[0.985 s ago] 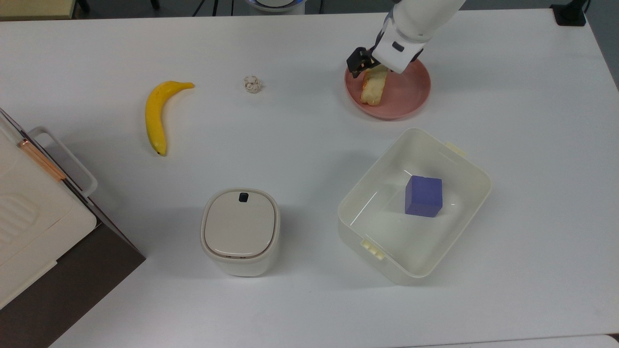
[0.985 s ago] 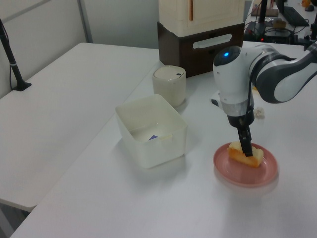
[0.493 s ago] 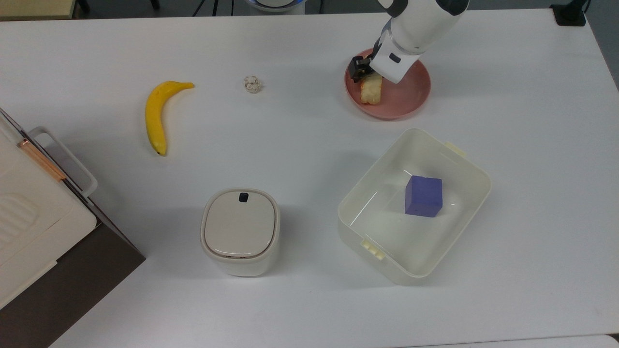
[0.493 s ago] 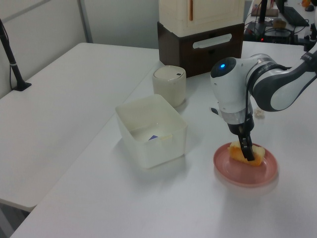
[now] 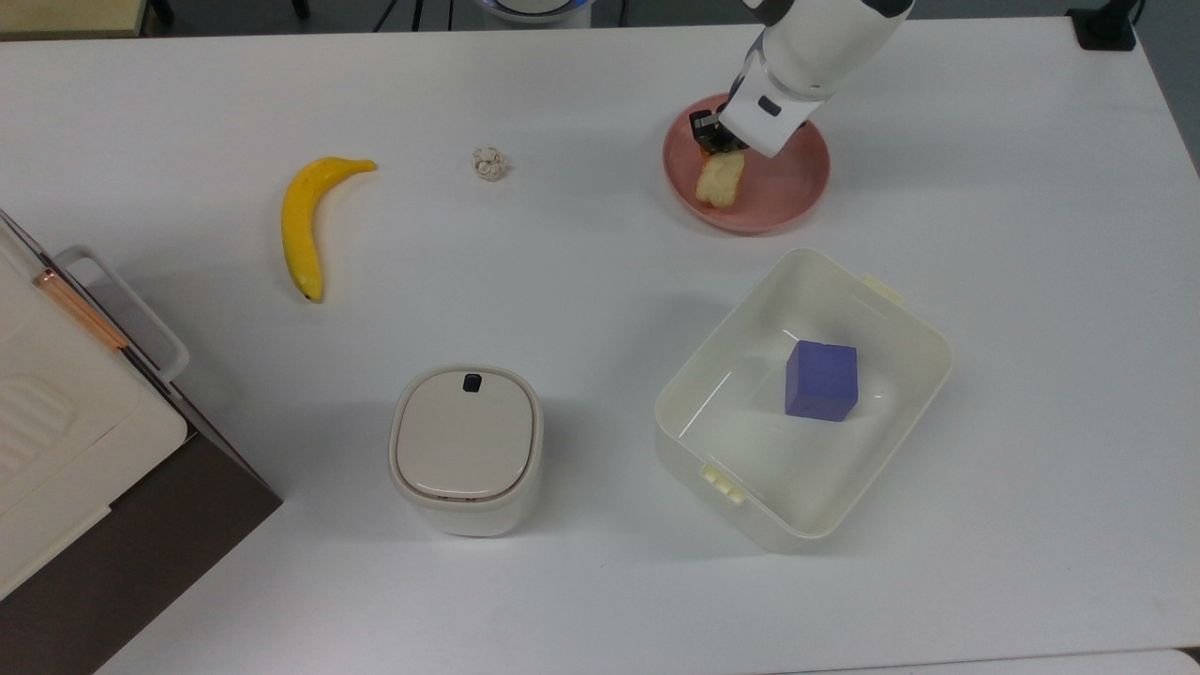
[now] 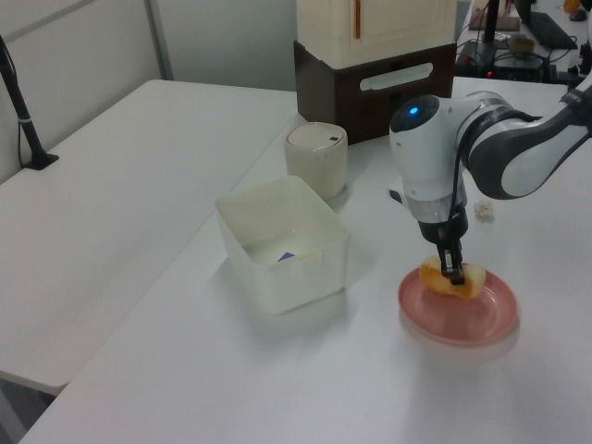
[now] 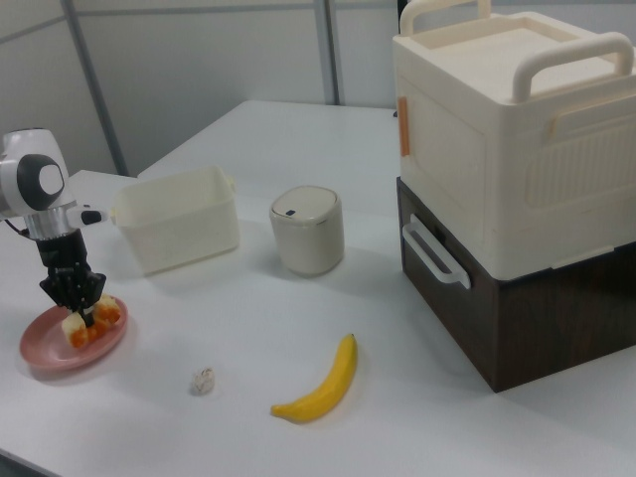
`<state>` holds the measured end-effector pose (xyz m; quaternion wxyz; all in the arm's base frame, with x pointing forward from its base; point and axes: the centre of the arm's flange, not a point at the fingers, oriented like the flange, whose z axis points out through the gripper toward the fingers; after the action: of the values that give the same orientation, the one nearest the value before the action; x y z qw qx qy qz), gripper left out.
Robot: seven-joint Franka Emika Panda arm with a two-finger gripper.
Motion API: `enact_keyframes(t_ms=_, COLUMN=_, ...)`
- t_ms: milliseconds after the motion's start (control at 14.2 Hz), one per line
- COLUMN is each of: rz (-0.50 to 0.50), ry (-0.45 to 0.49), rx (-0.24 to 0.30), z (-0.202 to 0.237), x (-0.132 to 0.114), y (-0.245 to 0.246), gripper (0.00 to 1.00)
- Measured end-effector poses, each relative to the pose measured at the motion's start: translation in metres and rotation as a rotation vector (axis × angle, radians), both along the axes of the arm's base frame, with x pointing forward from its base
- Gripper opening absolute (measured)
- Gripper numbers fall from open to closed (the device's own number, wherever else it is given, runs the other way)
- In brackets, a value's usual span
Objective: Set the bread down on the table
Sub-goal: 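Lift the cake slice off the plate and carry it toward the banana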
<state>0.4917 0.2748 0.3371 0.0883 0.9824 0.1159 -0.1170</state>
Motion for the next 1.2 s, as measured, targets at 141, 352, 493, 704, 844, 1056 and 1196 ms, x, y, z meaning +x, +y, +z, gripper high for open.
enact_keyframes(t_ms=141, rz=-0.012, ry=-0.019, rx=0.008, z=0.009, x=0.005, y=-0.002, gripper=0.11)
enact_keyframes(t_ms=352, rz=-0.062, ry=-0.049, rx=0.016, z=0.037, x=0.024, y=-0.024, gripper=0.11)
enact_keyframes(t_ms=493, rz=-0.113, ry=-0.088, rx=0.03, z=0.059, x=0.045, y=-0.054, gripper=0.11)
enact_keyframes(t_ms=704, rz=-0.187, ry=-0.118, rx=0.042, z=0.076, x=0.072, y=-0.107, gripper=0.11)
enact_keyframes(t_ms=844, rz=-0.229, ry=-0.118, rx=0.039, z=0.076, x=0.08, y=-0.136, gripper=0.11)
enact_keyframes(t_ms=1056, rz=-0.279, ry=-0.112, rx=0.032, z=0.071, x=0.089, y=-0.174, gripper=0.1)
enact_keyframes(t_ms=1196, rz=-0.303, ry=-0.104, rx=0.026, z=0.064, x=0.093, y=-0.193, gripper=0.16)
